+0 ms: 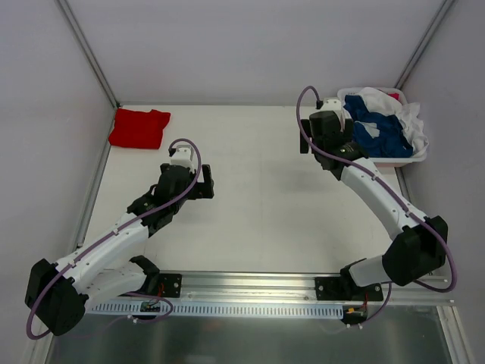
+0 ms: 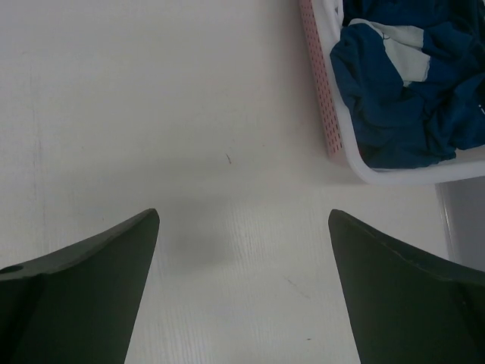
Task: Fold and stack the t-shirts
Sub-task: Grab the tshirt from the pile, then move the tshirt to the center of the board
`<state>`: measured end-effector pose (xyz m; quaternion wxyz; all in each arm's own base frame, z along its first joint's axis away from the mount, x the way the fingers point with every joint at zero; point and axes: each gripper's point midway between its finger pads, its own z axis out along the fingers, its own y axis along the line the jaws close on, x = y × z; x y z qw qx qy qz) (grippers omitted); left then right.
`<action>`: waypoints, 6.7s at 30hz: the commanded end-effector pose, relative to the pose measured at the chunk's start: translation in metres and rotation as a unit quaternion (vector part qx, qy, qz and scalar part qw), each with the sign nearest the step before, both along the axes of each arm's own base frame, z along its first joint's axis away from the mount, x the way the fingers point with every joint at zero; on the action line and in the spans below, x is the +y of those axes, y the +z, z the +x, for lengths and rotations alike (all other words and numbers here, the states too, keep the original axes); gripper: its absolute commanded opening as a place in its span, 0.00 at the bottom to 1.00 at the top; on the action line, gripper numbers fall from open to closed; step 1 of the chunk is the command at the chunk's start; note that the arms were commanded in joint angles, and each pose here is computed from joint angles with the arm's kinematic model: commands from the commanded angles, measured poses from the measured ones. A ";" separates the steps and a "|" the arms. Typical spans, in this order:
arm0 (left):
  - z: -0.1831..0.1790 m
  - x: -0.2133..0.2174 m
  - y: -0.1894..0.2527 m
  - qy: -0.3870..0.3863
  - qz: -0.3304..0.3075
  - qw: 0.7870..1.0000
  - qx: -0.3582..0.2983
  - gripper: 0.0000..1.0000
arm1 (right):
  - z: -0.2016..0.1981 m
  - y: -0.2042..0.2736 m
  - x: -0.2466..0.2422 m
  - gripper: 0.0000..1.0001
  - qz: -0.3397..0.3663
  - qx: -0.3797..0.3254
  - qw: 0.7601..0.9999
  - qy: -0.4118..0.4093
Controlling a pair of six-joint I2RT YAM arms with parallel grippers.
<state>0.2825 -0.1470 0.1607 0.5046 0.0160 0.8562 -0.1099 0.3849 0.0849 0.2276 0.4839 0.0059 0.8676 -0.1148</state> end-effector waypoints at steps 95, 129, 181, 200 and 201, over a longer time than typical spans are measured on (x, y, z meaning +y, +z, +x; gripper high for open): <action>0.003 -0.013 -0.042 -0.009 0.005 0.999 0.046 0.99 | 0.168 -0.075 -0.272 0.47 0.114 0.028 0.966 -0.232; 0.004 -0.017 -0.049 -0.012 0.006 0.998 0.056 0.99 | 0.184 -0.001 -0.236 0.00 0.096 -0.070 0.978 -0.171; 0.000 -0.012 -0.042 -0.008 -0.027 1.000 0.007 0.99 | -0.332 0.456 0.049 0.00 0.402 -0.474 0.610 0.491; -0.002 -0.016 -0.034 -0.020 -0.039 0.999 -0.004 0.99 | -0.170 0.306 0.084 0.00 0.496 -0.295 0.715 0.394; -0.002 -0.016 -0.034 -0.020 -0.039 0.999 -0.004 0.99 | -0.161 0.295 0.084 0.00 0.495 -0.287 0.723 0.386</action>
